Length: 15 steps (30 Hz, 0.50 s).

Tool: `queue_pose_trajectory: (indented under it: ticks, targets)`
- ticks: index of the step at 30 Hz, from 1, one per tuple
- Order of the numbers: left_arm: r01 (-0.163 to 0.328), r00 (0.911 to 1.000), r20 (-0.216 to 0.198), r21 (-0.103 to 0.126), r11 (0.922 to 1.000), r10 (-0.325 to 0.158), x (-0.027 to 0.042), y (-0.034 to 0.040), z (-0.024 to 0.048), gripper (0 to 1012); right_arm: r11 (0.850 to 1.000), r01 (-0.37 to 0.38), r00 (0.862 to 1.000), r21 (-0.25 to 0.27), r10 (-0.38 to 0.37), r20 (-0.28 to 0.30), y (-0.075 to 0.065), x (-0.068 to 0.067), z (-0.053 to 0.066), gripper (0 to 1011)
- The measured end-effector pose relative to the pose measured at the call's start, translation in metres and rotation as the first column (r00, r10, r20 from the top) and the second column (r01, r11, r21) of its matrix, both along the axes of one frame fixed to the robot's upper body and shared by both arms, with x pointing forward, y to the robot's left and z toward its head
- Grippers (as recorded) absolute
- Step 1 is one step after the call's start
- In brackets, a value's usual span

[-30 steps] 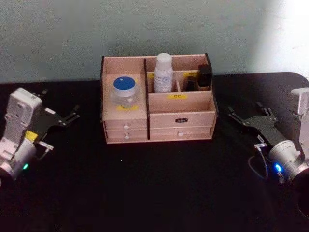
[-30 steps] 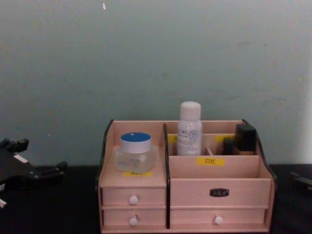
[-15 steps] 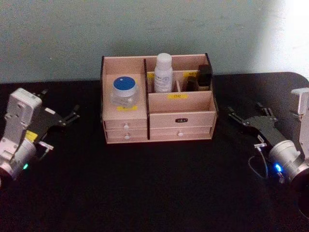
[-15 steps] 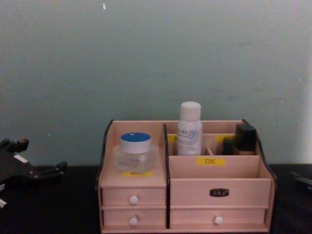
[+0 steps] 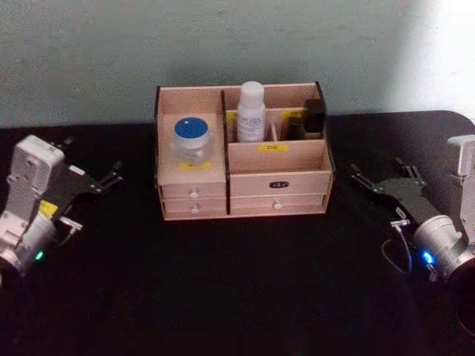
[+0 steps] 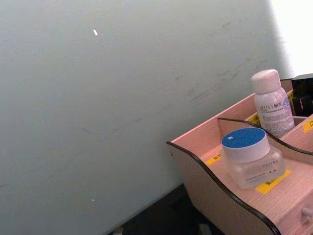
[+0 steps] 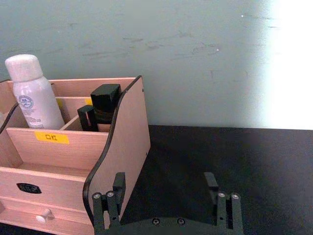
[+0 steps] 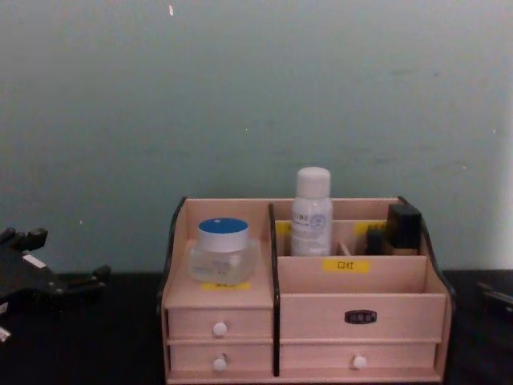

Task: Pick up the facial cleanser and watermelon frost from the table and place them into the tiered storage box.

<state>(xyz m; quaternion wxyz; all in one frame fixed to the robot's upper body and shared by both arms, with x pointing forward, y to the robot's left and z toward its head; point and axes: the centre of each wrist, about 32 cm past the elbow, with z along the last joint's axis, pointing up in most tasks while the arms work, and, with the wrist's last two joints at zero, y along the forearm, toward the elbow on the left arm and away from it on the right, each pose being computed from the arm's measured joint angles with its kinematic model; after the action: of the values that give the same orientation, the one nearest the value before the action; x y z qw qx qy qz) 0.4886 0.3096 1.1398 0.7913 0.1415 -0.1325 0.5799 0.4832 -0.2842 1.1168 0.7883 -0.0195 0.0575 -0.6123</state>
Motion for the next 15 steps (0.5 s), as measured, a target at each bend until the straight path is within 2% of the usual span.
queue_pose_trajectory:
  ticks: [15]
  targets:
    - [0.0, 1.0, 0.0, 0.0, 1.0, 0.0, 0.0, 0.0, 0.0, 1001, 1.0, 0.0, 1.0, 0.0, 0.0, 0.0, 0.0, 0.0, 0.0, 1002]
